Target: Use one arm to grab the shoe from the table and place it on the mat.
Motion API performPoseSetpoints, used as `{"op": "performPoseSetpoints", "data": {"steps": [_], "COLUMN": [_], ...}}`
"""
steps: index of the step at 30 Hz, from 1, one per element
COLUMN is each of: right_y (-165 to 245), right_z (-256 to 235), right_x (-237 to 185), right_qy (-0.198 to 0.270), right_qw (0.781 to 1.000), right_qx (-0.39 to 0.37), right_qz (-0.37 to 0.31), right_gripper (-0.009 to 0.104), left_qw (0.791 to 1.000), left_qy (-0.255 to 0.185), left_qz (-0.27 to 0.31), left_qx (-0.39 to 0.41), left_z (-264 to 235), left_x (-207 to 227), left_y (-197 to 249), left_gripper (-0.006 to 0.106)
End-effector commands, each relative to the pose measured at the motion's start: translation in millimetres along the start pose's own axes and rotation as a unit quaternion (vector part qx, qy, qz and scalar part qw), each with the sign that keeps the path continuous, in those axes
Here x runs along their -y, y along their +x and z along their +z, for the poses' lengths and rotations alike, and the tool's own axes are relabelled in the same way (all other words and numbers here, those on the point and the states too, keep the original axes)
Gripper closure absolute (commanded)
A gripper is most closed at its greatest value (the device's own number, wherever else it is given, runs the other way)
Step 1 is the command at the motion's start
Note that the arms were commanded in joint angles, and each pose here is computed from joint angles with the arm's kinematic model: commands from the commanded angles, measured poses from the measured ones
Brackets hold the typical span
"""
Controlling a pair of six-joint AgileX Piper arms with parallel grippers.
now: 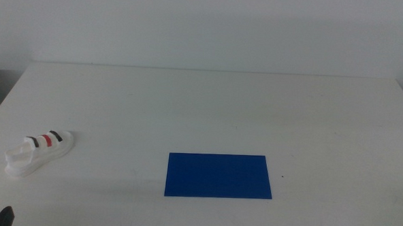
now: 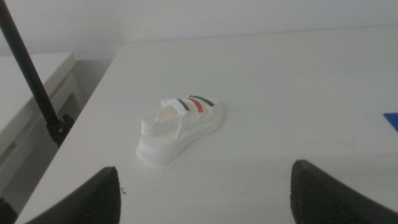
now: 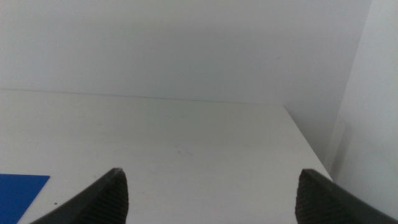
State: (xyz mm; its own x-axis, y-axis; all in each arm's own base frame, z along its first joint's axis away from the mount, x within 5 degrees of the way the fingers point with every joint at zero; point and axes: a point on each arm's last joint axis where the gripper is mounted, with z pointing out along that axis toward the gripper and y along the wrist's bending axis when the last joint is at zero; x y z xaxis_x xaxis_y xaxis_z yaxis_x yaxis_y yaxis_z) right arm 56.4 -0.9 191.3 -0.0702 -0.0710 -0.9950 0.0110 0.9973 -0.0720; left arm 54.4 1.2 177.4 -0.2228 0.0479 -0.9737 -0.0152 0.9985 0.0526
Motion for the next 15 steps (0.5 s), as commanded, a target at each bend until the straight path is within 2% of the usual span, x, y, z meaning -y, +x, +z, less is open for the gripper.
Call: {"op": "performPoseSetpoints", "data": {"steps": [1, 9, 15], "right_y": [-14.0, -14.0, -14.0], "right_z": [-3.1, -3.1, -3.1], "right_x": [1.0, 1.0, 1.0], "right_qy": [0.004, 0.004, 0.004], "right_qw": [0.998, 0.998, 0.998], "right_qx": [0.057, 0.057, 0.057], "right_qz": [-0.007, -0.007, -0.007], "right_gripper": [0.001, 0.001, 0.001], "left_qw": [0.999, 0.999, 0.986], "left_qy": [-0.001, 0.005, 0.021], "left_qz": [-0.007, 0.027, 0.041], "left_qx": [0.036, -0.042, -0.162], "left_z": [-1.4, 18.8, 48.7], "left_x": [-1.2, -4.9, -6.3], "left_y": [-22.4, -90.3, -126.4], "left_gripper": [0.007, 0.007, 0.007]}}
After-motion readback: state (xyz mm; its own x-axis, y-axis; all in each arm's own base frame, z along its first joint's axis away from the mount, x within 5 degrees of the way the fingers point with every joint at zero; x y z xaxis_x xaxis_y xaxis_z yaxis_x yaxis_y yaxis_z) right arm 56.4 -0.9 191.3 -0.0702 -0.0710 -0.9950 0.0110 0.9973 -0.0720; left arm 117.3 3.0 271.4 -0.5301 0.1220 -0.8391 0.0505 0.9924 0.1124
